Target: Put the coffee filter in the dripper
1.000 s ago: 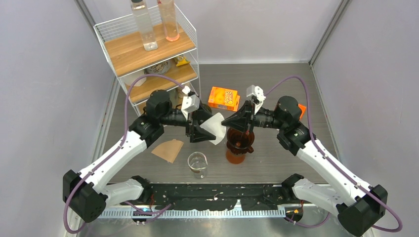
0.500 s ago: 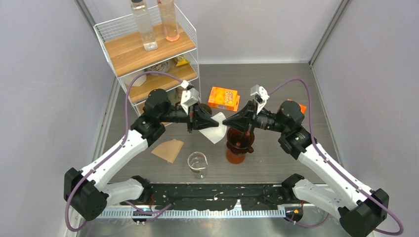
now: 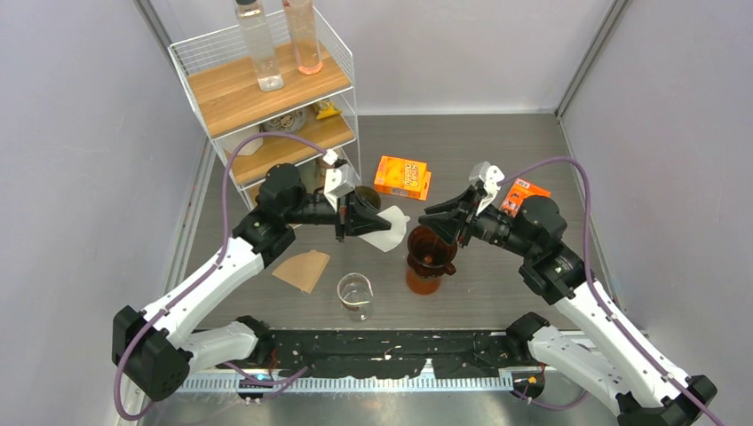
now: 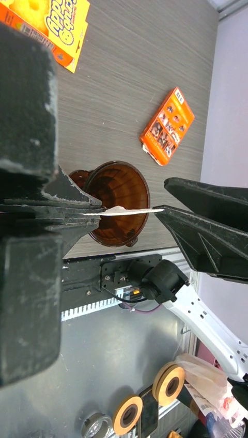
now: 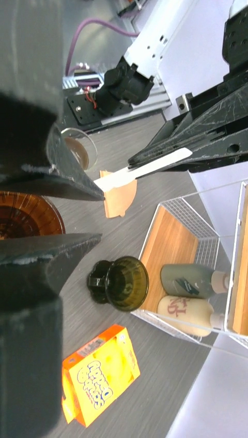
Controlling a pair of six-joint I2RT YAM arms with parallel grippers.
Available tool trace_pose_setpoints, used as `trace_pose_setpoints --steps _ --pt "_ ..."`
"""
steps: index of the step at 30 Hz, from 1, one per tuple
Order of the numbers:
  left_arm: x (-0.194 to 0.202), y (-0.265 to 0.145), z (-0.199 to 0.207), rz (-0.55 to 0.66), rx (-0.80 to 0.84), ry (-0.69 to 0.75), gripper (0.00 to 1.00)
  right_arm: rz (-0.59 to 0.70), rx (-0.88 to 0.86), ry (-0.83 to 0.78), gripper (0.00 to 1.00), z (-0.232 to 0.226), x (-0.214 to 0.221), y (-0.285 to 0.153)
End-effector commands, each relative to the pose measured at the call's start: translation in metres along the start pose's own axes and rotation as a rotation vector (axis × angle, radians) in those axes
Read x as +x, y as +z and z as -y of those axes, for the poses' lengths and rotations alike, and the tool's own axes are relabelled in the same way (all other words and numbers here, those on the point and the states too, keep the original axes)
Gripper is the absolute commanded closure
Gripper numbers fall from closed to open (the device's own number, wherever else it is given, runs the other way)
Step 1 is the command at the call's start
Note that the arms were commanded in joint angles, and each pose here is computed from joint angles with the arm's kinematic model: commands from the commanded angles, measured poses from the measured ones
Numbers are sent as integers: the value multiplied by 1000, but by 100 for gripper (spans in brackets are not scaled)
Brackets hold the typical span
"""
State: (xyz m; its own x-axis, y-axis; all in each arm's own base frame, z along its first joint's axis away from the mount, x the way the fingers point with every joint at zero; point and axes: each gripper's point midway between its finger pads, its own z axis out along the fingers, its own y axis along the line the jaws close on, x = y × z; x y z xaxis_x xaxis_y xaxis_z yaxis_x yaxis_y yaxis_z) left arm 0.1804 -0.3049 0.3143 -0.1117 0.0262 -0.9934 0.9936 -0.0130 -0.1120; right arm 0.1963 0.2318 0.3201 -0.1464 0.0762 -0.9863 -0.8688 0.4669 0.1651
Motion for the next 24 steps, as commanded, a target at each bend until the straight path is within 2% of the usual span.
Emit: trace_pose_setpoints --steps 1,3,9,13,24 --pt "-8 -2 8 9 39 50 100 8 72 -52 61 12 -5 -4" --pt "-7 -1 10 5 61 56 100 3 71 -51 49 13 -3 -2" --pt "-6 0 7 -8 63 48 100 21 23 0 37 11 -5 12" --pt "-4 2 3 -16 51 41 100 18 16 30 33 12 -5 20" --pt "-9 -2 -7 -3 -49 29 100 17 -51 51 33 -3 -6 16"
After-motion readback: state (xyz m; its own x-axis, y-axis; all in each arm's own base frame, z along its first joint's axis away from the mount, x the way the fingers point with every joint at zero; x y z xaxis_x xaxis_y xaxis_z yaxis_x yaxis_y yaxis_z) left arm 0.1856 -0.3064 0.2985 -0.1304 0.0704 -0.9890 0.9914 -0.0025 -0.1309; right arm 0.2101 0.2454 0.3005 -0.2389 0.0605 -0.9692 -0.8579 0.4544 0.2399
